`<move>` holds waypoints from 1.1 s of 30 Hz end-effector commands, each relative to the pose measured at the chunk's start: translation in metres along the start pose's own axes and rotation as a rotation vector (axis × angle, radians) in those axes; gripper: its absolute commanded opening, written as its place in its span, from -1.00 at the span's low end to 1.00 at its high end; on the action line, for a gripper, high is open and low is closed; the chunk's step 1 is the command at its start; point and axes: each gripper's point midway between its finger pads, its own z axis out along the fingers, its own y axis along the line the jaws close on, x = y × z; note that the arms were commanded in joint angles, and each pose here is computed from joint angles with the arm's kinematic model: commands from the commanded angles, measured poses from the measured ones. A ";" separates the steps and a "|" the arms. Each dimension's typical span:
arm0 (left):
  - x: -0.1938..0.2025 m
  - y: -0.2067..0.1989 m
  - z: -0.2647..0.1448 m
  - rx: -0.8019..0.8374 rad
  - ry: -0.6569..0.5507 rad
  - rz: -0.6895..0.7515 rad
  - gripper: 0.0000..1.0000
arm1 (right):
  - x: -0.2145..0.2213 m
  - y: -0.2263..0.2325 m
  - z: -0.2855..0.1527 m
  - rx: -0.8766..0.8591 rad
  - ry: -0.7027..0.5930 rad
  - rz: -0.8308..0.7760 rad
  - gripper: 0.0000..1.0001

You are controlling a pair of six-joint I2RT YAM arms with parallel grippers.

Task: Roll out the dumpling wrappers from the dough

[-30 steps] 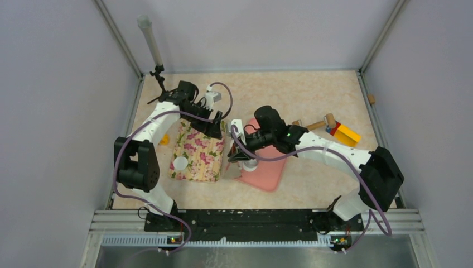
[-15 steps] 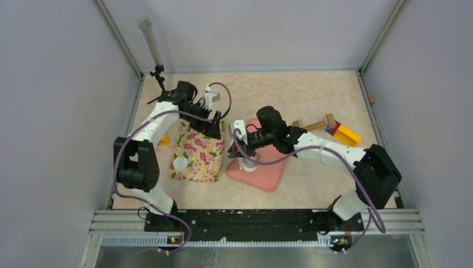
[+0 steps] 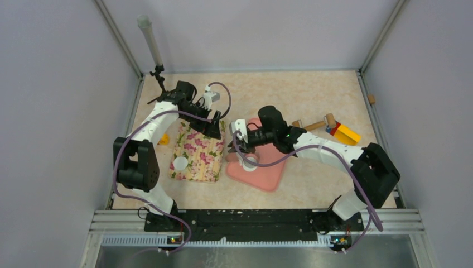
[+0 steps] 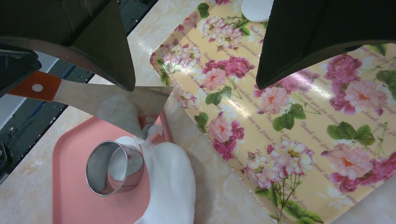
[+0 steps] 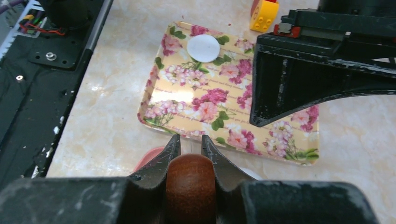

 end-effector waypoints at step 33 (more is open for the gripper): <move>-0.002 -0.020 -0.013 0.079 -0.036 0.052 0.97 | -0.015 -0.112 -0.042 0.548 0.111 -0.266 -1.00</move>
